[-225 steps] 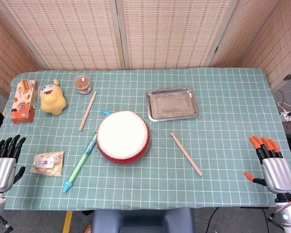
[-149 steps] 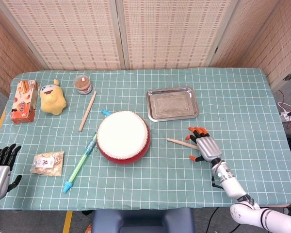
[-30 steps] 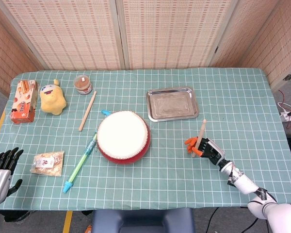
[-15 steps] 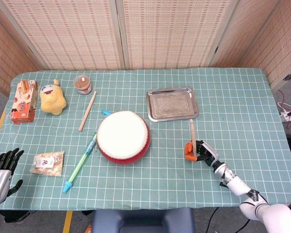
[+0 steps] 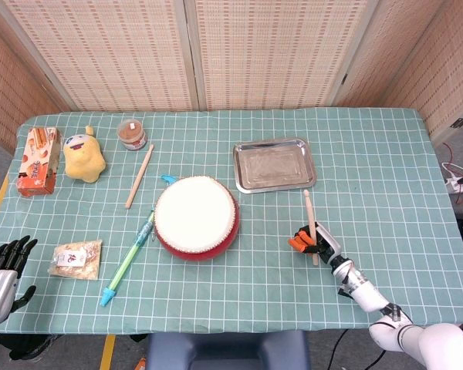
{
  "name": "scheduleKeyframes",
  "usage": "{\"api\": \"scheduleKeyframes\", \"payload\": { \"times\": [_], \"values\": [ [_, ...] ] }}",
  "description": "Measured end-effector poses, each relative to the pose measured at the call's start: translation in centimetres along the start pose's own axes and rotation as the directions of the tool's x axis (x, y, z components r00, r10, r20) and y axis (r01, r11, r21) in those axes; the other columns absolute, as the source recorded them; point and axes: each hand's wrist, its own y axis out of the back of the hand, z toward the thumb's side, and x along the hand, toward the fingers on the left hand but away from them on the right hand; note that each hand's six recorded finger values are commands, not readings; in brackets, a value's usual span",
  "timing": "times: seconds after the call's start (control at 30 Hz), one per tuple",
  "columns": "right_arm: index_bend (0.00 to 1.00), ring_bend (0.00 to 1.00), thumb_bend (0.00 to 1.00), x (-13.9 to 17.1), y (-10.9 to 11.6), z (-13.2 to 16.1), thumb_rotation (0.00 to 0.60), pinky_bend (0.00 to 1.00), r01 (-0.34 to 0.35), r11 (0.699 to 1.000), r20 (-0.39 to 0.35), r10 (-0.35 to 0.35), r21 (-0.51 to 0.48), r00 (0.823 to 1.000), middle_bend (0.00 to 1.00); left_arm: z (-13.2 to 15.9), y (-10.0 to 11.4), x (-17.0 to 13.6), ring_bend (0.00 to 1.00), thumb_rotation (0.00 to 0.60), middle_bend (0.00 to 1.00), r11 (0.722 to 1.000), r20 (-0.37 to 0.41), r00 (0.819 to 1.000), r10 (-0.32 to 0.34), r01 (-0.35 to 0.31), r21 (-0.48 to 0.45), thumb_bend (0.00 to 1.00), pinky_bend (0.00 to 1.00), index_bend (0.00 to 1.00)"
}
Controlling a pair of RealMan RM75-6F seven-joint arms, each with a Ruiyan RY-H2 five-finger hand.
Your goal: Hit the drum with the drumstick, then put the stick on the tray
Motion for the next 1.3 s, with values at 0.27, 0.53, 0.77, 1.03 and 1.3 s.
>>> {"api": "scheduleKeyframes", "payload": {
  "times": [0.27,0.53,0.77,1.03,1.3],
  "values": [
    [1.0,1.0,0.55,0.9,-0.6,2.5,0.6,1.0,-0.043,0.996,-0.042,0.046,0.079,0.998,0.94,0.0,0.1,0.1,0.0,0.6,0.0,1.0,0.006,1.0,0.001,-0.001,0.002,0.25,0.0,0.03],
    [1.0,1.0,0.55,0.1,-1.5,6.4,0.6,1.0,-0.052,0.873,-0.045,0.084,0.485,0.995,0.94,0.4,0.4,0.3,0.0,0.6,0.0,1.0,0.024,1.0,0.013,-0.013,0.002,0.25,0.0,0.03],
    [1.0,1.0,0.57,-2.8,-3.0,10.4,0.6,1.0,-0.036,0.528,0.002,0.064,0.848,0.998,0.94,0.4,0.6,0.3,0.0,0.6,0.0,1.0,0.03,0.999,0.019,-0.019,0.001,0.25,0.0,0.03],
    [1.0,1.0,0.59,-7.7,-6.2,13.9,0.6,1.0,-0.031,0.019,0.031,0.024,0.999,0.999,0.94,0.1,0.6,-0.1,0.0,0.6,0.0,1.0,0.03,0.999,0.022,-0.022,-0.003,0.25,0.0,0.03],
    [1.0,1.0,0.59,-12.3,-12.2,15.9,0.6,1.0,-0.066,-0.152,0.066,-0.007,0.986,0.998,0.94,-0.5,0.3,-0.4,0.0,0.6,0.0,1.0,0.019,1.0,0.017,-0.017,-0.01,0.25,0.0,0.03]
  ]
}}
